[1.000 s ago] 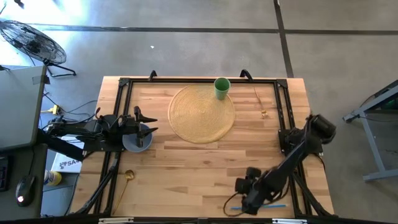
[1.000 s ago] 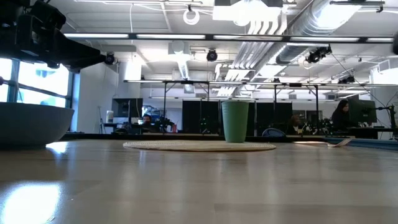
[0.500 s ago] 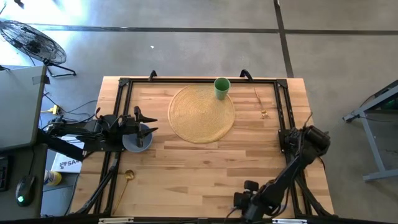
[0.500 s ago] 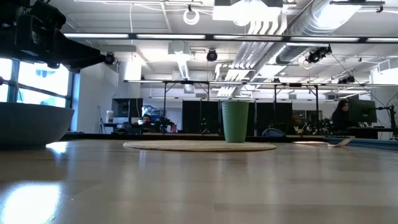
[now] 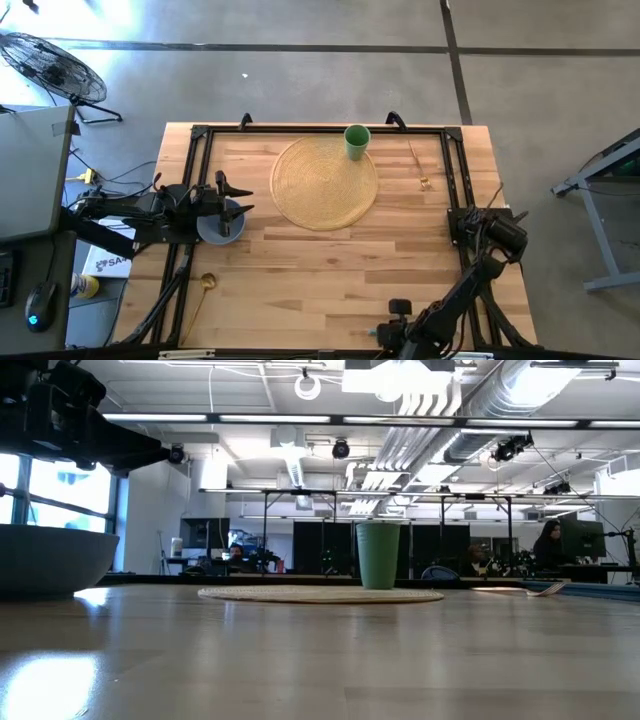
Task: Pick & Place Utensil
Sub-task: Put the blue straw into the green cup on the brown mat
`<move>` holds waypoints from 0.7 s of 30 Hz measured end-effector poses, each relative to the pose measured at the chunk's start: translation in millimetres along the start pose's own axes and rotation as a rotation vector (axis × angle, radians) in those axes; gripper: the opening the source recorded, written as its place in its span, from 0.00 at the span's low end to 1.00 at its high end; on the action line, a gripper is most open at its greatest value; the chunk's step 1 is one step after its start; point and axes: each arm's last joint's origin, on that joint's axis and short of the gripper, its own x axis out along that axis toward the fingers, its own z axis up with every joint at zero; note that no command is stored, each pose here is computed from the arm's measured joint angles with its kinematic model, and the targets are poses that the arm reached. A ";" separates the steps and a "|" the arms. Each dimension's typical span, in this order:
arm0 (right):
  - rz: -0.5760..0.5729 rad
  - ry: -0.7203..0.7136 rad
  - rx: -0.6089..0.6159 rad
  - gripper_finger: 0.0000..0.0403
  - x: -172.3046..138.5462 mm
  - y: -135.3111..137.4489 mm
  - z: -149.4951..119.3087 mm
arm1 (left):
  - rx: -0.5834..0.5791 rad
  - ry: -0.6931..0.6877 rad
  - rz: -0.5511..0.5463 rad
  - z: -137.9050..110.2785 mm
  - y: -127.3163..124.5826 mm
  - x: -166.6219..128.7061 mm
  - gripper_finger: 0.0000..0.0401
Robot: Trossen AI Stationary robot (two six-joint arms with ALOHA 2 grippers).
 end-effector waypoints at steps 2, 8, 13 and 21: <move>0.002 0.004 0.008 0.11 -0.8 -1.9 2.8 | 0.000 0.000 0.000 0.0 0.0 0.0 0.43; 0.023 0.011 0.019 0.06 -10.3 -4.8 6.7 | 0.000 0.000 0.000 -0.1 0.0 0.0 0.43; 0.004 0.023 0.067 0.03 -13.5 -7.2 6.2 | 0.000 0.000 0.000 -0.1 0.0 0.0 0.43; -0.026 0.038 0.122 0.12 -13.7 -10.1 4.8 | 0.000 0.000 0.000 0.0 0.0 0.0 0.43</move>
